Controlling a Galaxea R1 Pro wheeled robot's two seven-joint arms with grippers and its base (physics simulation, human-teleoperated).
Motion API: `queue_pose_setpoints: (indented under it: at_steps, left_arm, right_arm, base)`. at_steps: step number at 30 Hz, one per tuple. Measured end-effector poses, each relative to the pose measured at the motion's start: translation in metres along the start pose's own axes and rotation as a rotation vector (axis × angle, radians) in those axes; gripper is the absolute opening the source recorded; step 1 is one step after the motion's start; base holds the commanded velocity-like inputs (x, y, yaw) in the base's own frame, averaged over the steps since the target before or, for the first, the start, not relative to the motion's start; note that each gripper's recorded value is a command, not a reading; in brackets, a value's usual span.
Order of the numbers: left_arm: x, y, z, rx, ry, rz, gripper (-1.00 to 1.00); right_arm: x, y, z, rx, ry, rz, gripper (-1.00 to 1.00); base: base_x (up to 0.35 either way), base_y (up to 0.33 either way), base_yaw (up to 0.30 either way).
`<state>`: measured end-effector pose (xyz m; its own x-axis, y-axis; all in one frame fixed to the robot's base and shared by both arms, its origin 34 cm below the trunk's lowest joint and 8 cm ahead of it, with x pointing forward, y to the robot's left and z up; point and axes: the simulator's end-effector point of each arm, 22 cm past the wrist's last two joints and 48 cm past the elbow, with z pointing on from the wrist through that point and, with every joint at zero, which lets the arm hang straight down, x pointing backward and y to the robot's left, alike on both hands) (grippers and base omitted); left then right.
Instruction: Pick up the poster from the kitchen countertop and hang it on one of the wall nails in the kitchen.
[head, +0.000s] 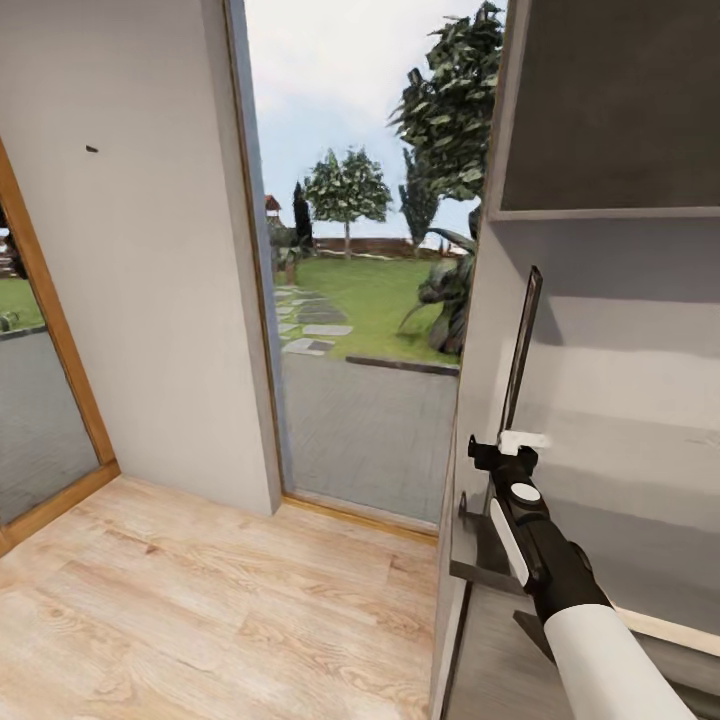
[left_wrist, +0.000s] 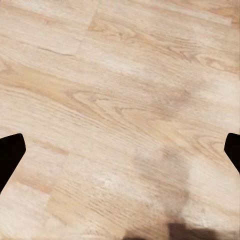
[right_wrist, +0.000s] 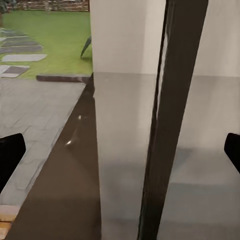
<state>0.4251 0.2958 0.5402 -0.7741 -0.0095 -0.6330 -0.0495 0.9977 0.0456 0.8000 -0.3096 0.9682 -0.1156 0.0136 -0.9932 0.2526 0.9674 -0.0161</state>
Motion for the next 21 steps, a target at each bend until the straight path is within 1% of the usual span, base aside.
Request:
queue_pose_setpoints:
  at_steps: [5, 14, 15, 21]
  left_arm:
    - [0.0000, 0.0000, 0.0001, 0.000, 0.000, 0.000, 1.00]
    - [0.0000, 0.0000, 0.0002, 0.000, 0.000, 0.000, 1.00]
    - [0.0000, 0.0000, 0.0002, 0.000, 0.000, 0.000, 1.00]
    - [0.0000, 0.0000, 0.0002, 0.000, 0.000, 0.000, 1.00]
  right_arm:
    - [0.0004, 0.0000, 0.0002, 0.000, 0.001, 0.000, 1.00]
    - [0.0021, -0.0002, 0.0005, 0.001, 0.004, -0.001, 1.00]
    - [0.0023, -0.0002, 0.0005, 0.001, 0.004, 0.000, -1.00]
    - [0.0033, -0.0011, 0.0007, 0.003, 0.007, -0.007, -1.00]
  base:
    - [0.078, 0.000, 0.000]
    - [0.012, 0.000, 0.000]
    - [0.002, 0.000, 0.000]
    - [0.000, 0.000, 0.000]
